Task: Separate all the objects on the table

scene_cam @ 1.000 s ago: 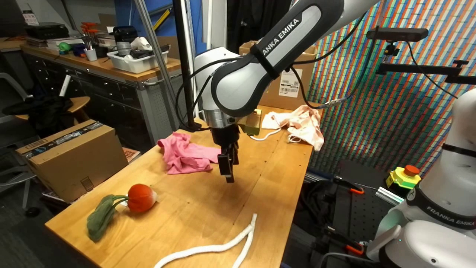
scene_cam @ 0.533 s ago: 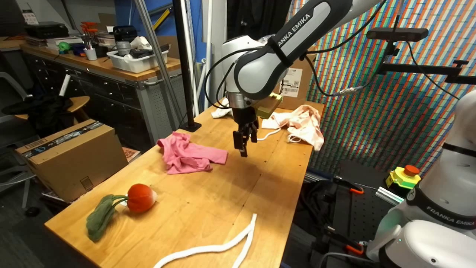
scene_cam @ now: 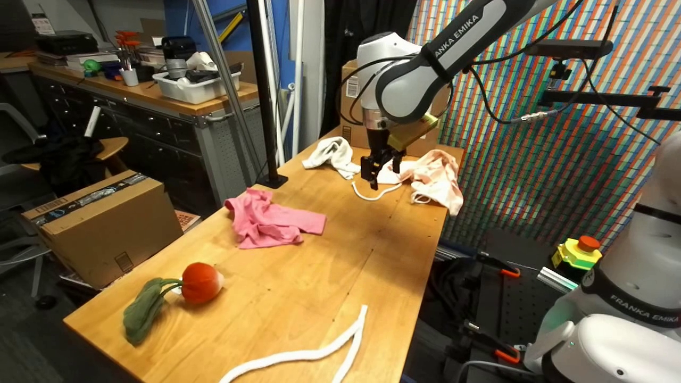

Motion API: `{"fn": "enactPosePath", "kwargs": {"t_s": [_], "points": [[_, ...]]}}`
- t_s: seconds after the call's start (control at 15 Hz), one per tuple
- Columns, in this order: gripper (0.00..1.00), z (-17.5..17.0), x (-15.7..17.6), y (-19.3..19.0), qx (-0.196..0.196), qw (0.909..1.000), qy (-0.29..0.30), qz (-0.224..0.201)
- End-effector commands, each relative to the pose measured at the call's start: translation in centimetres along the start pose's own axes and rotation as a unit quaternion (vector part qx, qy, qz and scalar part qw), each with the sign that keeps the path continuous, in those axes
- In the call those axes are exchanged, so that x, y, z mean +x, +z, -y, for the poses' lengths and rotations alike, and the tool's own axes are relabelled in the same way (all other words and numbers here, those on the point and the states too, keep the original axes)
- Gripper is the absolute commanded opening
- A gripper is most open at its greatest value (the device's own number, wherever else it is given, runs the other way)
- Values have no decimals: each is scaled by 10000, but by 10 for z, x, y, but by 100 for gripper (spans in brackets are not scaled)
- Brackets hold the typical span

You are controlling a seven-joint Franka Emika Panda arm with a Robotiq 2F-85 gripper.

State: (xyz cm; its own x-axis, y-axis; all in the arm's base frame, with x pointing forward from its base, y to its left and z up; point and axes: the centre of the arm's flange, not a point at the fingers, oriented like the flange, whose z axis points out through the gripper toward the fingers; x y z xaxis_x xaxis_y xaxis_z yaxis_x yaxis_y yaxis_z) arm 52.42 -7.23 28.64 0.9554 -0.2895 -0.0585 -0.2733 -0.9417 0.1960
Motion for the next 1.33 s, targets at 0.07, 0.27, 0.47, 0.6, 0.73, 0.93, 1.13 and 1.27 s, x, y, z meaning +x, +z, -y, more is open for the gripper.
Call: {"fn": "enactPosePath", "kwargs": {"t_s": [0.07, 0.27, 0.47, 0.6, 0.73, 0.93, 1.13, 1.27], "points": [[100, -39, -12, 2, -639, 9919, 1083, -188], [100, -64, -12, 11, -1023, 9803, 1674, -226], [100, -89, -13, 19, -1264, 9689, 2120, -169], [100, -101, -13, 23, -1222, 9658, 2282, -135], [100, -112, -12, 26, -1097, 9657, 2350, -141], [100, -135, -7, 31, -1068, 9641, 2428, -150], [100, -161, -2, 39, -1023, 9615, 2546, -179], [100, -179, 1, 45, -978, 9604, 2604, -184]]}}
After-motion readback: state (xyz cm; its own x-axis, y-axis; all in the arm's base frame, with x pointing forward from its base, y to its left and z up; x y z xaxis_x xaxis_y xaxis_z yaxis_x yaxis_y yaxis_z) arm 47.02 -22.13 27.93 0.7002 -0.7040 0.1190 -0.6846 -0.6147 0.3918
